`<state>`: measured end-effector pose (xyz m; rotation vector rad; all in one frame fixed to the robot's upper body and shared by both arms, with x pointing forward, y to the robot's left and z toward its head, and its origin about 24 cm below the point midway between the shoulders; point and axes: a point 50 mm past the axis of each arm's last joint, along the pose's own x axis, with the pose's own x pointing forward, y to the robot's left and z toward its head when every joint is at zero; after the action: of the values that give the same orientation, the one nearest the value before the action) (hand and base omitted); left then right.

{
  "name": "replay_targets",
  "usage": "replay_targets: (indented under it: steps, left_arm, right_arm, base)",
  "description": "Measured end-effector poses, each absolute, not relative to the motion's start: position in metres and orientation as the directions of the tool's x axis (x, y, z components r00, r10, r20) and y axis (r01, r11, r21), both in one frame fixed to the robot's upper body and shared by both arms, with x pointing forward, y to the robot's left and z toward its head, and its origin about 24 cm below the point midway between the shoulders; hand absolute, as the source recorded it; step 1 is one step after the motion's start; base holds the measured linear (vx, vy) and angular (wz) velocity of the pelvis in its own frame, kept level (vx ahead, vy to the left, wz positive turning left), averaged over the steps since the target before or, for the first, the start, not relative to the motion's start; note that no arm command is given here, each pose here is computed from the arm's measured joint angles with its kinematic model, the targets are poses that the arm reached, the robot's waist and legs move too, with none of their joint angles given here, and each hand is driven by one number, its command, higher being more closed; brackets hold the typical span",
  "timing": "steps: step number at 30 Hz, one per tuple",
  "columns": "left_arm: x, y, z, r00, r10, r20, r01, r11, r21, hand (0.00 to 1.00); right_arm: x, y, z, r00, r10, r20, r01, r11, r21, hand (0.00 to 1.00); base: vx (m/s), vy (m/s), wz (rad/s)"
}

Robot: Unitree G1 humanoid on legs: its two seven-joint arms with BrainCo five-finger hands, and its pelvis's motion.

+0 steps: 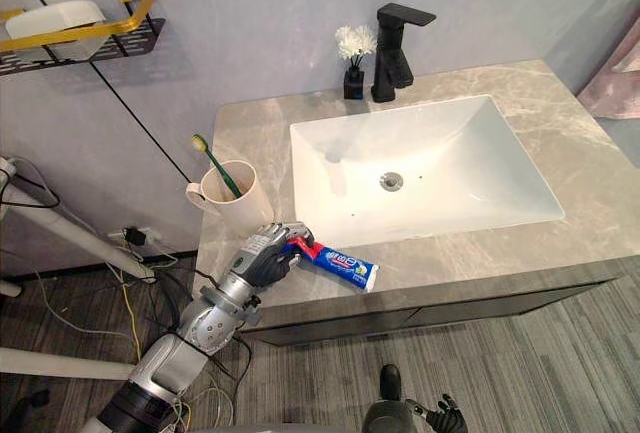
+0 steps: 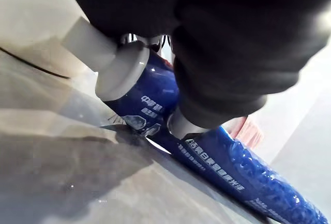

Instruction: Organize washtable

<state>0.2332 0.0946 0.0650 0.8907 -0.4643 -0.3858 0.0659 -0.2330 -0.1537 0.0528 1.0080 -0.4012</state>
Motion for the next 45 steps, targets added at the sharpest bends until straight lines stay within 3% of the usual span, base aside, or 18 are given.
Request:
replay_targets:
  steps: [6, 12, 17, 21, 27, 32, 38, 45]
  left_arm:
    - [0.229, 0.096, 0.061, 0.848, -0.48, 0.224, 0.125, 0.591, 0.797, 1.0]
    - [0.229, 0.093, 0.062, 0.846, -0.48, 0.232, 0.129, 0.607, 0.784, 1.0]
    - [0.23, 0.087, 0.066, 0.833, -0.495, 0.248, 0.136, 0.617, 0.775, 1.0]
    - [0.23, 0.069, 0.084, 0.78, -0.538, 0.32, 0.136, 0.644, 0.753, 1.0]
    - [0.225, 0.054, 0.106, 0.711, -0.587, 0.387, 0.156, 0.668, 0.727, 1.0]
    - [0.221, 0.047, 0.119, 0.681, -0.593, 0.429, 0.202, 0.715, 0.669, 1.0]
    - [0.223, 0.045, 0.146, 0.625, -0.572, 0.531, 0.176, 0.766, 0.618, 1.0]
    - [0.23, 0.059, 0.159, 0.648, -0.488, 0.585, 0.152, 0.835, 0.528, 1.0]
  right_arm:
    - [0.065, -0.232, -0.152, 0.479, -0.302, -0.824, 0.369, 0.921, -0.123, 0.0]
    - [0.075, -0.228, -0.142, 0.568, -0.265, -0.779, 0.351, 0.934, -0.062, 0.0]
    - [0.087, -0.214, -0.124, 0.705, -0.105, -0.701, 0.283, 0.949, 0.142, 0.0]
    - [0.092, -0.192, -0.095, 0.84, 0.07, -0.538, 0.202, 0.88, 0.43, 0.0]
    - [0.072, -0.193, -0.073, 0.902, 0.106, -0.419, 0.205, 0.748, 0.631, 0.0]
    - [0.065, -0.206, -0.049, 0.936, 0.077, -0.344, 0.172, 0.752, 0.636, 0.0]
    - [0.088, -0.226, -0.002, 0.99, 0.022, -0.136, 0.062, 0.811, 0.582, 0.0]
    - [0.125, -0.247, 0.073, 0.976, -0.046, 0.212, -0.032, 0.936, 0.35, 0.0]
  base:
    - [-0.03, -0.014, -0.09]
    - [0.03, -0.009, -0.2]
    - [-0.02, 0.005, -0.29]
    - [-0.05, -0.004, -0.34]
    - [-0.1, -0.023, -0.26]
    - [-0.09, -0.037, -0.23]
    - [-0.02, -0.016, -0.25]
    - [-0.03, -0.012, -0.18]
